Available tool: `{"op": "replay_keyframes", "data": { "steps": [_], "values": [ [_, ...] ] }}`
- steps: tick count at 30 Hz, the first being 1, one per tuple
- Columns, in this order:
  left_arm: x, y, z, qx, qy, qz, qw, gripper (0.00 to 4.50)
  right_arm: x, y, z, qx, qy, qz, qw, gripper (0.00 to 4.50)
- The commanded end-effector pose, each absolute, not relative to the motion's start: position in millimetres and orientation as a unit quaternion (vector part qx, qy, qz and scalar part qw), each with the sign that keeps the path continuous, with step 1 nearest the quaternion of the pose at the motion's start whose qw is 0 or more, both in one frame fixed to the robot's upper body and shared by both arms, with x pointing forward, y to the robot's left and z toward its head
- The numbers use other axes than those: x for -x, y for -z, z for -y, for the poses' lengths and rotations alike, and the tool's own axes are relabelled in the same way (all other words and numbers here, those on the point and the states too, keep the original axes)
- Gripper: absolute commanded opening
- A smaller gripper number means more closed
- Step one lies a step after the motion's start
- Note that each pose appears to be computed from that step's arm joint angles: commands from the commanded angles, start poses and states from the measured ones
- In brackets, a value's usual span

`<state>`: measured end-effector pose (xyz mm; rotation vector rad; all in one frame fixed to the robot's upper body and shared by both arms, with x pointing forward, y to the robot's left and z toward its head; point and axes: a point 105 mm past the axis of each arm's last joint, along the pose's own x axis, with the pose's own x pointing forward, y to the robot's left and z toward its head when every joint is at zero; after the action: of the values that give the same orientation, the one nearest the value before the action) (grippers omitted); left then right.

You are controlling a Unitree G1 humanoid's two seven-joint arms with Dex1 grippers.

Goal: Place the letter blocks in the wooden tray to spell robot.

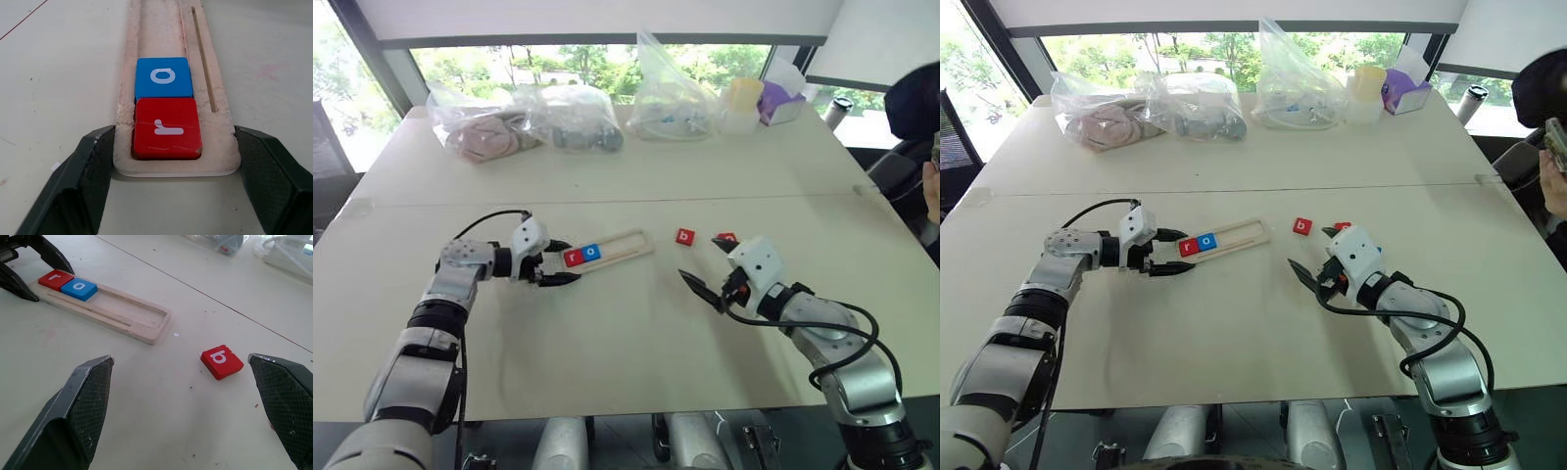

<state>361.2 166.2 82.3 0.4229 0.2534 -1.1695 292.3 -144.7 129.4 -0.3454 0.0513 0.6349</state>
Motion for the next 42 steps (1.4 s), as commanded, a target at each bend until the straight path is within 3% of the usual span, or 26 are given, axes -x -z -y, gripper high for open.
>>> {"op": "replay_keyframes", "data": {
  "steps": [1, 11, 19, 35, 37, 38, 42],
  "values": [
    [-348.5, -53.9, -165.6, -0.210, 0.566, -0.178, 0.777, 3.12, -291.6, -142.1, 142.3, 0.177, -0.310, 0.002, 0.934, 4.50],
    [-313.3, -62.6, -124.8, -0.222, 0.657, -0.136, 0.708, 3.12, -292.1, -143.2, 144.2, 0.178, -0.305, 0.001, 0.935, 4.50],
    [-294.5, -66.7, -98.7, -0.222, 0.689, -0.122, 0.679, 3.12, -291.6, -144.8, 146.7, 0.182, -0.302, 0.003, 0.936, 4.50],
    [-281.1, -52.2, -95.0, -0.222, 0.679, -0.141, 0.685, 3.12, -288.8, -142.2, 144.0, 0.179, -0.302, 0.001, 0.936, 4.50],
    [-281.6, -50.8, -95.8, -0.222, 0.674, -0.142, 0.690, 4.19, -289.4, -141.7, 143.6, 0.179, -0.303, 0.001, 0.936, 4.50],
    [-282.0, -50.4, -96.2, -0.222, 0.672, -0.143, 0.692, 4.44, -289.7, -141.9, 143.4, 0.179, -0.304, 0.001, 0.936, 4.50],
    [-282.1, -48.6, -101.2, -0.226, 0.665, -0.148, 0.696, 4.44, -291.6, -143.3, 142.0, 0.179, -0.305, 0.003, 0.935, 4.50]
  ]
}}
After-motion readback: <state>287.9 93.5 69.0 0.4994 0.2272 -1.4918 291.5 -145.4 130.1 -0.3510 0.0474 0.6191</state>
